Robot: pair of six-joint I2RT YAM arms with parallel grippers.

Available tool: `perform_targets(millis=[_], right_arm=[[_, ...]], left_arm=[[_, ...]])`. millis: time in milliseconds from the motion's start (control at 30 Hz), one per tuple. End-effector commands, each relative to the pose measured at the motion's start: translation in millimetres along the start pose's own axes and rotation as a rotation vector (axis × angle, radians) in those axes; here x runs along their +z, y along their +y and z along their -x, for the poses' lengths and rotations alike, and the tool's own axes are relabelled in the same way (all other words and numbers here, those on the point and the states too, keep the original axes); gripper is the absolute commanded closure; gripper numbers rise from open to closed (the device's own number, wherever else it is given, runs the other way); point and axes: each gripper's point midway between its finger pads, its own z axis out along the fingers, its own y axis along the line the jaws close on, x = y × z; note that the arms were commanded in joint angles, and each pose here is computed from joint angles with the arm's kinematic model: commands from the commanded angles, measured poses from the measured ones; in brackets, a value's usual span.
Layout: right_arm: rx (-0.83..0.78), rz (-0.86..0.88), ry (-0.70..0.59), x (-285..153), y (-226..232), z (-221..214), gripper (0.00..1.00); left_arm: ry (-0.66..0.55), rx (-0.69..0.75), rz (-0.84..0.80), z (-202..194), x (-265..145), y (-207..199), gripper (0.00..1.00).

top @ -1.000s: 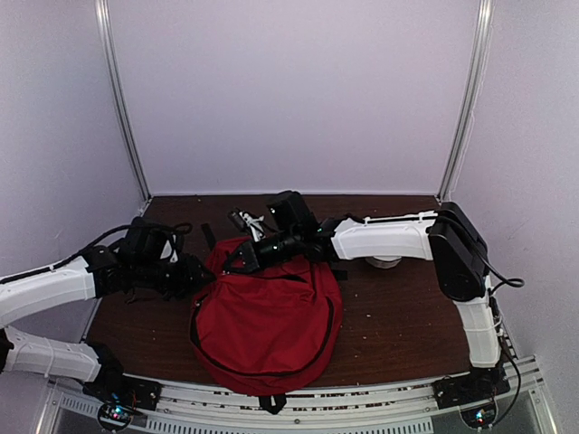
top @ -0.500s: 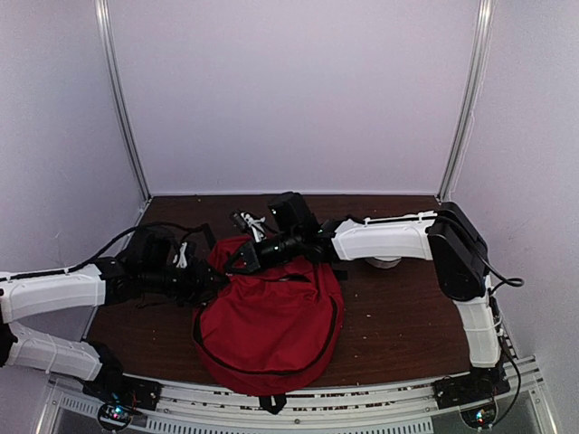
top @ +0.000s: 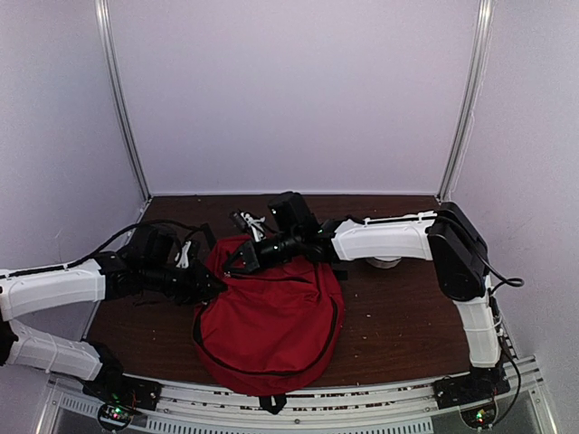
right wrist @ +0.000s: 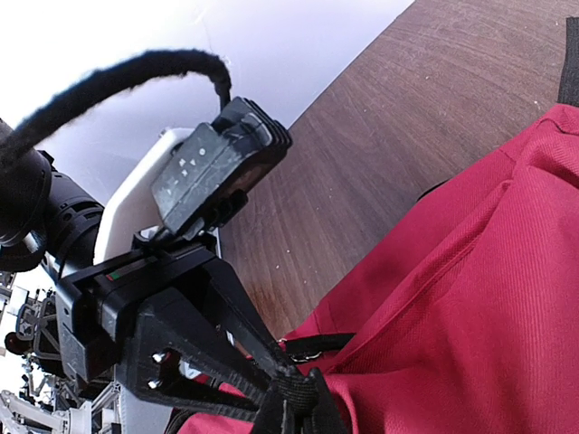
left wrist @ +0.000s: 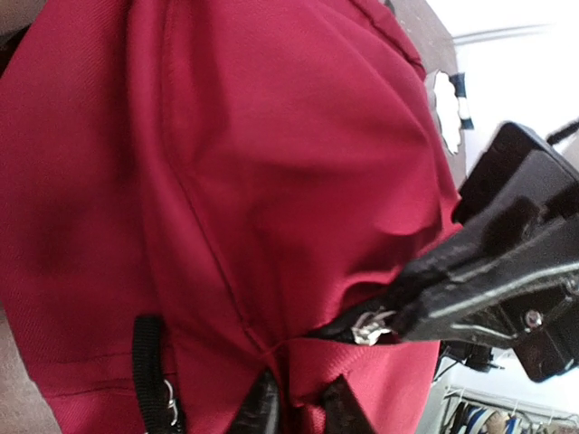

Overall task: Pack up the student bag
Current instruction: Zip the lower front pocket of the student bag.

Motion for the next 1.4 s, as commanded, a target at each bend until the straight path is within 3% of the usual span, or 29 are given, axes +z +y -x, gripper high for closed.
perform_targets(millis=[0,67,533,1033,1367], right_arm=[[-0.029,0.005,-0.059,-16,12,19,1.0],[-0.027,-0.014,-0.063,-25,10,19,1.0],[0.016,-0.165,-0.096,-100,-23,1,1.0],[0.053,-0.279,-0.038,-146,-73,-19,1.0],[0.064,-0.29,-0.012,-153,-79,-33,1.0]], left_arm=[[0.006,0.035,0.067,1,1,9,0.91],[-0.005,0.048,0.089,3,0,13,1.0],[-0.036,0.044,0.188,1,-8,36,1.0],[-0.042,0.057,0.219,2,-12,41,1.0],[-0.033,0.078,0.232,5,-9,38,1.0]])
